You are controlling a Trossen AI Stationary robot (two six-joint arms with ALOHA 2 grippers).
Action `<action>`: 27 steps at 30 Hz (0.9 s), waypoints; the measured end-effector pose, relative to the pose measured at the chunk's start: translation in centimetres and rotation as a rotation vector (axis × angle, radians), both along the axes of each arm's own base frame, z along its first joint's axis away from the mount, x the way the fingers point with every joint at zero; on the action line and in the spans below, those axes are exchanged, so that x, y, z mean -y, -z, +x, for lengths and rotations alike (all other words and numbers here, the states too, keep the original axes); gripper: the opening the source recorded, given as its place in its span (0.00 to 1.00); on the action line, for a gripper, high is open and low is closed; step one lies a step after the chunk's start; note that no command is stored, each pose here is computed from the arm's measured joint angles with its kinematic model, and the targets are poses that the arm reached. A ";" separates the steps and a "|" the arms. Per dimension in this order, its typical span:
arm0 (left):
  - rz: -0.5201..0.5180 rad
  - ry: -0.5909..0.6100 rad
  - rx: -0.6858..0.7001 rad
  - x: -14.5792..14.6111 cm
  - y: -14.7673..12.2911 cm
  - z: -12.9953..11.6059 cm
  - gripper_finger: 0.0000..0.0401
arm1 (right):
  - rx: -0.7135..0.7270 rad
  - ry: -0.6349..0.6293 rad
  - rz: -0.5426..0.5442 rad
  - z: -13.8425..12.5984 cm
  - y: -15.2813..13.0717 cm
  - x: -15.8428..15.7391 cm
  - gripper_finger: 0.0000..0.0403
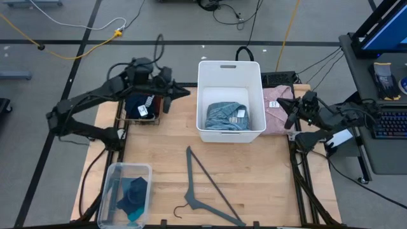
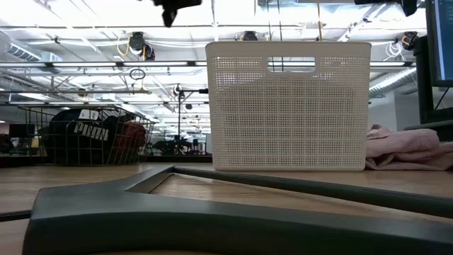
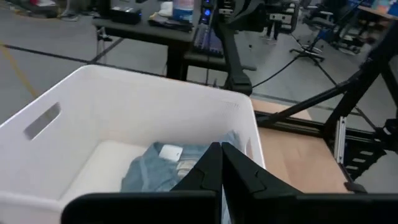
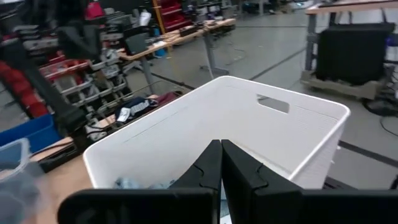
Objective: Pick & Place Cloths
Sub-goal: Put the pink polo shirt into the white laundry bin
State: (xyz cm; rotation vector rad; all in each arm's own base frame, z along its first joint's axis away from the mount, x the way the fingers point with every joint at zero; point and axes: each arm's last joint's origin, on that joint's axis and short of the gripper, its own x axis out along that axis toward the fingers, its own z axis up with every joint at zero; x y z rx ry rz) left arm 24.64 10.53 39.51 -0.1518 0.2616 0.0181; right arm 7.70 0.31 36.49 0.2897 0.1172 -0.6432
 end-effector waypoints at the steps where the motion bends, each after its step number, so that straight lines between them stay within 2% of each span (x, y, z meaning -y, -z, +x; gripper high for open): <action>1: 0.003 -0.008 0.002 0.1 0.2 -0.7 0.01 | 0.001 0.013 0.006 0.0 0.0 0.1 0.00; 9: 0.043 -0.045 0.063 0.1 1.5 -5.4 0.01 | 0.009 0.140 0.036 0.5 0.2 0.9 0.00; 19: 0.019 -0.070 0.085 -1.2 3.2 -8.1 0.02 | -0.051 0.344 0.100 1.1 -1.3 2.3 0.00; 27: 0.000 -0.047 0.081 -2.2 4.0 -8.9 0.02 | -0.186 0.437 0.331 2.3 -2.2 3.6 0.00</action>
